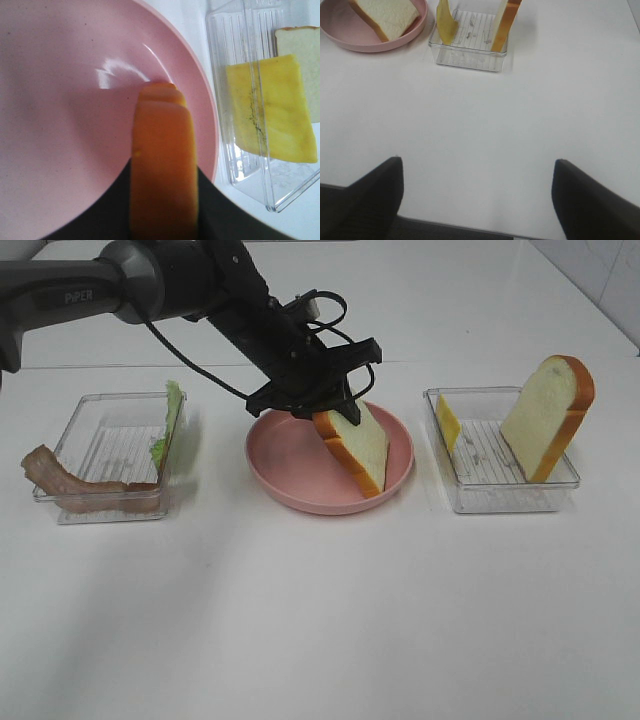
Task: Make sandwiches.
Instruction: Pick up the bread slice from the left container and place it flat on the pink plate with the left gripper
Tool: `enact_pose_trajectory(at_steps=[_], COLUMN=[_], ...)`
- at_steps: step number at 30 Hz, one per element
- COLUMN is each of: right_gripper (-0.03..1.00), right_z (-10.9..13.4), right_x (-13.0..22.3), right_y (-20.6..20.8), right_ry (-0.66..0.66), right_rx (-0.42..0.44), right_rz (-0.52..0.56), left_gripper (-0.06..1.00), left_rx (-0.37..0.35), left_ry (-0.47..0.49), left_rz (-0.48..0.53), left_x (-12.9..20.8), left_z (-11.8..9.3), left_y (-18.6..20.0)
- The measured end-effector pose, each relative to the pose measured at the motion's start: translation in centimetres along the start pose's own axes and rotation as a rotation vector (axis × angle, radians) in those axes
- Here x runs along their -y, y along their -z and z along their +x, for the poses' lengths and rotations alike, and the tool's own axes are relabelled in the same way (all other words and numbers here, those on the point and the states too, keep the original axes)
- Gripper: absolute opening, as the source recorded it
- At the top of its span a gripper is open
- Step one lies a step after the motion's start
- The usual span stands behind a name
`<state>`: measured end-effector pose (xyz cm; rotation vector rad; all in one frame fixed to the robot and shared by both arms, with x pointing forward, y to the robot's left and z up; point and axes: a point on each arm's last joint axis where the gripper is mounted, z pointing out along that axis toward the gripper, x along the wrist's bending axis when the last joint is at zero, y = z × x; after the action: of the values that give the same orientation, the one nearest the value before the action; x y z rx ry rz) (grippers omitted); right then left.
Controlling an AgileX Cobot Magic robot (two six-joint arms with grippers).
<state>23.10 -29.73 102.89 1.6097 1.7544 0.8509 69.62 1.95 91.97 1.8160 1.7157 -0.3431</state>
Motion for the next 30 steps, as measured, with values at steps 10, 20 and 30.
enact_pose_trajectory(at_steps=[10,20,30], right_gripper=[0.80,0.80,0.80], right_z=[0.0,0.0,0.0], right_x=[0.0,0.0,0.0], right_y=[0.0,0.0,0.0], right_ry=[0.000,0.000,0.000], right_rx=[0.000,0.000,0.000], right_rz=[0.000,0.000,0.000], left_gripper=[0.71,0.89,0.89], left_rx=[-0.121,-0.210,-0.329], left_ry=[-0.071,-0.090,-0.212], left_rz=[0.006,0.025,-0.035], left_x=[-0.1,0.2,-0.2], left_z=[1.1,1.6,-1.6], left_y=[0.0,0.0,1.3])
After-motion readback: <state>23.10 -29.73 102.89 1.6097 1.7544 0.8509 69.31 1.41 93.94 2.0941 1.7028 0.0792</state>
